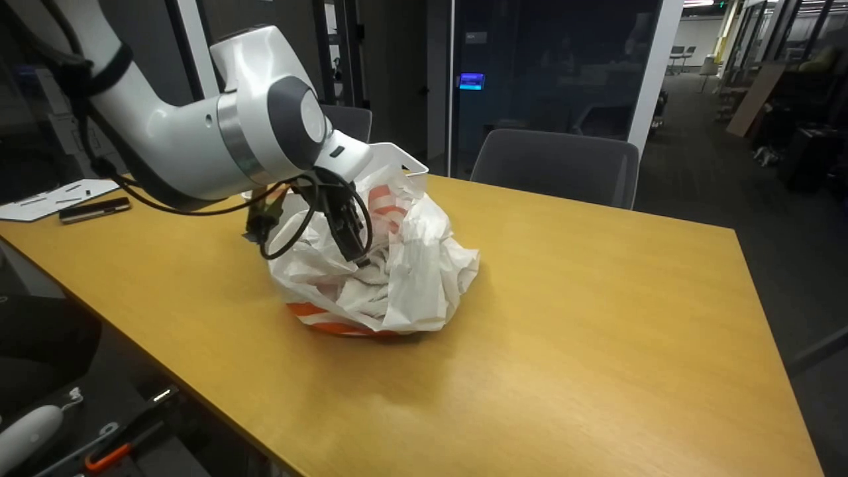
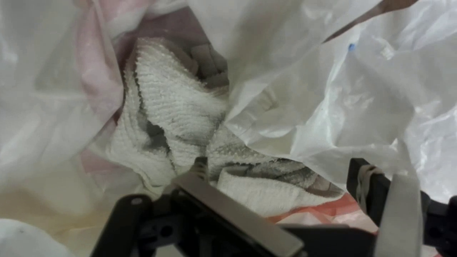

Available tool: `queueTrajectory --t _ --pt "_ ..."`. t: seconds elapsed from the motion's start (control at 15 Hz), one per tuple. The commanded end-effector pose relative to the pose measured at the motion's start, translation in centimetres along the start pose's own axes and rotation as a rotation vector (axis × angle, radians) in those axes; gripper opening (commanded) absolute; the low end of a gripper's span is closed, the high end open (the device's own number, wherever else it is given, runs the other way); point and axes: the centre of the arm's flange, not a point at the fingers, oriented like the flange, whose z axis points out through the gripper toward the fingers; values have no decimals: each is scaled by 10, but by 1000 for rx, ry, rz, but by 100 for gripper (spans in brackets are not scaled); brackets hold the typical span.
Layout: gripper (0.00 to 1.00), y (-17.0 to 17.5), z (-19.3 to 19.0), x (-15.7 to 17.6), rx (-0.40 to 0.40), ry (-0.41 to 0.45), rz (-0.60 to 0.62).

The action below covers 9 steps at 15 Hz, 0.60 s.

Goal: Put the peach shirt, the moose toy and the white towel in the basket

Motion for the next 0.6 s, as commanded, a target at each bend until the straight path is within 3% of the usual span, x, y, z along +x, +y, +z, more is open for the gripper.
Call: queueTrajectory --t 0.0,0.27,0.53 --pt "100 -4 4 4 53 44 -9" --pt "100 1 4 33 31 106 -3" --pt "100 6 26 36 7 78 2"
